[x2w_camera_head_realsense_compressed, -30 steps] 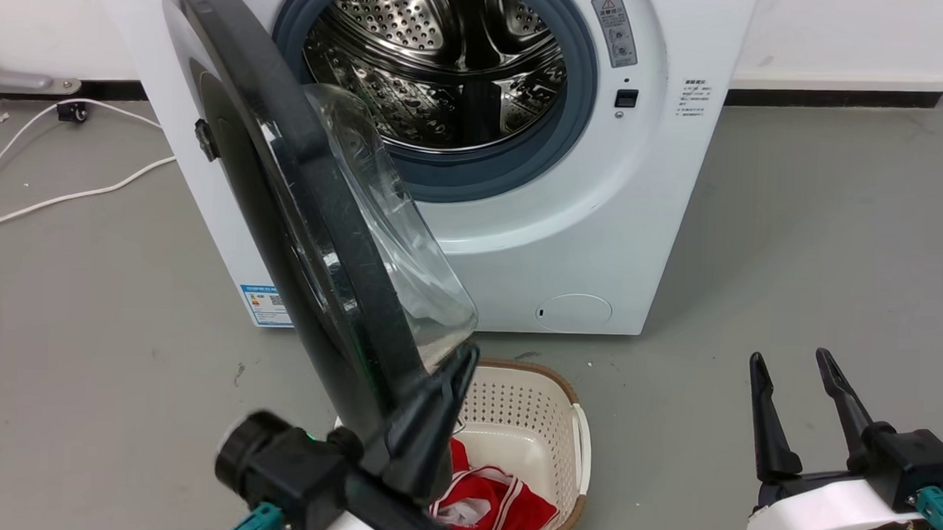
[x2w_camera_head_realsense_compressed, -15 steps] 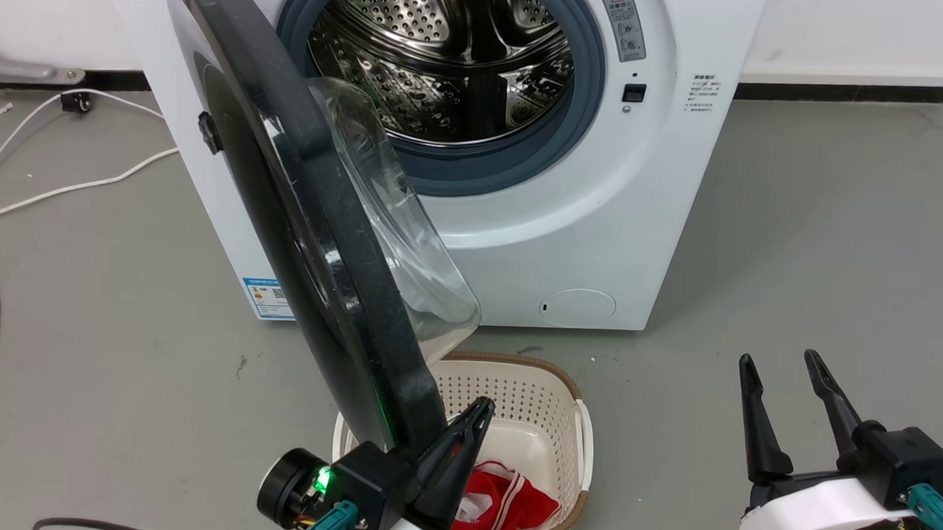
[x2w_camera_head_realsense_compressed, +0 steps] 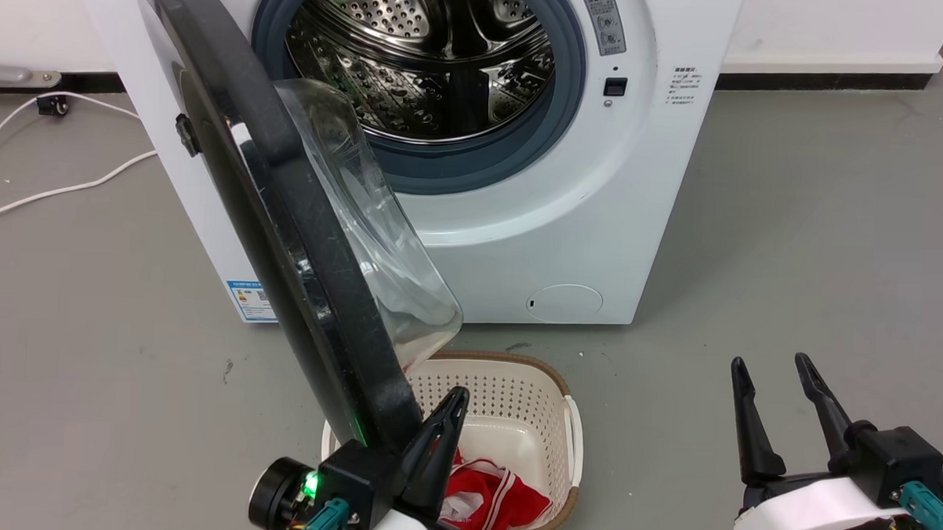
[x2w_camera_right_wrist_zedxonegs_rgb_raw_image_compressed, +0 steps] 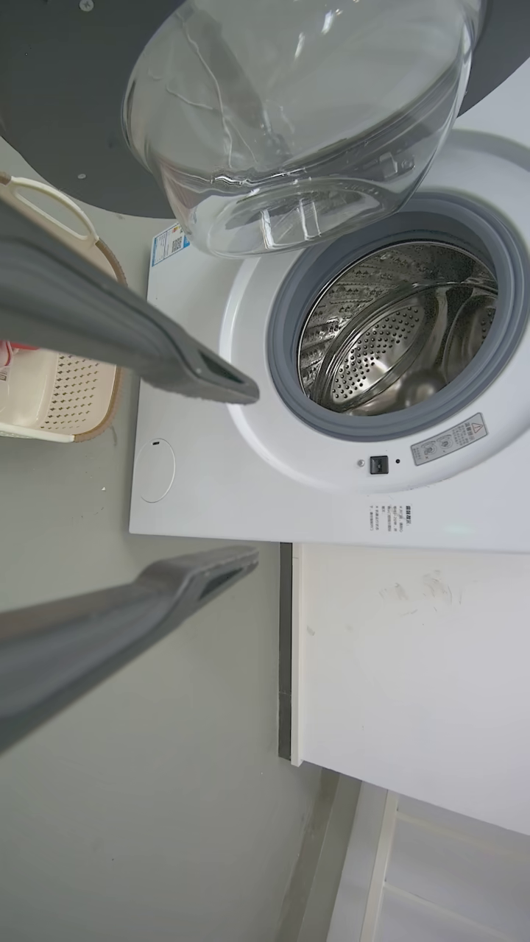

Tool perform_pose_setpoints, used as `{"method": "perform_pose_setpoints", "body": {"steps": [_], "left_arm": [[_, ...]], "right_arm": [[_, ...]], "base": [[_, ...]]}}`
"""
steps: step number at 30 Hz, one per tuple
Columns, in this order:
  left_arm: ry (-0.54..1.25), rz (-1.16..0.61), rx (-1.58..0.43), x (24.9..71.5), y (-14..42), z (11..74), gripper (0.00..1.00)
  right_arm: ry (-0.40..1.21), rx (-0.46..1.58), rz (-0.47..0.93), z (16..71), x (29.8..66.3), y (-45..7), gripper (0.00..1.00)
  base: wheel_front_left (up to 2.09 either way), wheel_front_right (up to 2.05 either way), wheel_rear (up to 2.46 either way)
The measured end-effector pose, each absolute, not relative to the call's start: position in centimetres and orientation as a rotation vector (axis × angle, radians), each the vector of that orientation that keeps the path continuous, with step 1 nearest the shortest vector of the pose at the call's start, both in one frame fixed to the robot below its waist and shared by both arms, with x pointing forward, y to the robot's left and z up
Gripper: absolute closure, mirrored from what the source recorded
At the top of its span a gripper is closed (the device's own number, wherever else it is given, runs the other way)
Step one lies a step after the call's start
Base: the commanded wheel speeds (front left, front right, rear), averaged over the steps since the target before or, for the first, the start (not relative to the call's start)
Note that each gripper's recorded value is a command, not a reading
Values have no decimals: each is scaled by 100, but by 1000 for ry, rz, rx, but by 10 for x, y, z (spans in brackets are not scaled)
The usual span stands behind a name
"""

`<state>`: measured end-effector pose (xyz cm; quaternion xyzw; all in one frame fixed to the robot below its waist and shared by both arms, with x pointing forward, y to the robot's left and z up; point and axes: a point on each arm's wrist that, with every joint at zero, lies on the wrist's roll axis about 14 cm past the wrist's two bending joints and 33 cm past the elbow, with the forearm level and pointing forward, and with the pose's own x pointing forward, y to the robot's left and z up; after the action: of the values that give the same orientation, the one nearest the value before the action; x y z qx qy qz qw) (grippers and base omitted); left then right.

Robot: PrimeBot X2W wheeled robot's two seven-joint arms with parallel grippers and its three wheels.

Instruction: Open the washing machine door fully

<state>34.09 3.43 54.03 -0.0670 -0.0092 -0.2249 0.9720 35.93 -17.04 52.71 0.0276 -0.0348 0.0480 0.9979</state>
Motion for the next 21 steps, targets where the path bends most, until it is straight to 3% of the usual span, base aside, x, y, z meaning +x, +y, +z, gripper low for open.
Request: {"method": "perform_pose_setpoints", "body": {"steps": [21], "left_arm": [[41,-130,-140,300,123,521,100]], "right_arm": [[-63,61,218,528,373,-131,0]], "base": [[0,0,0]]}}
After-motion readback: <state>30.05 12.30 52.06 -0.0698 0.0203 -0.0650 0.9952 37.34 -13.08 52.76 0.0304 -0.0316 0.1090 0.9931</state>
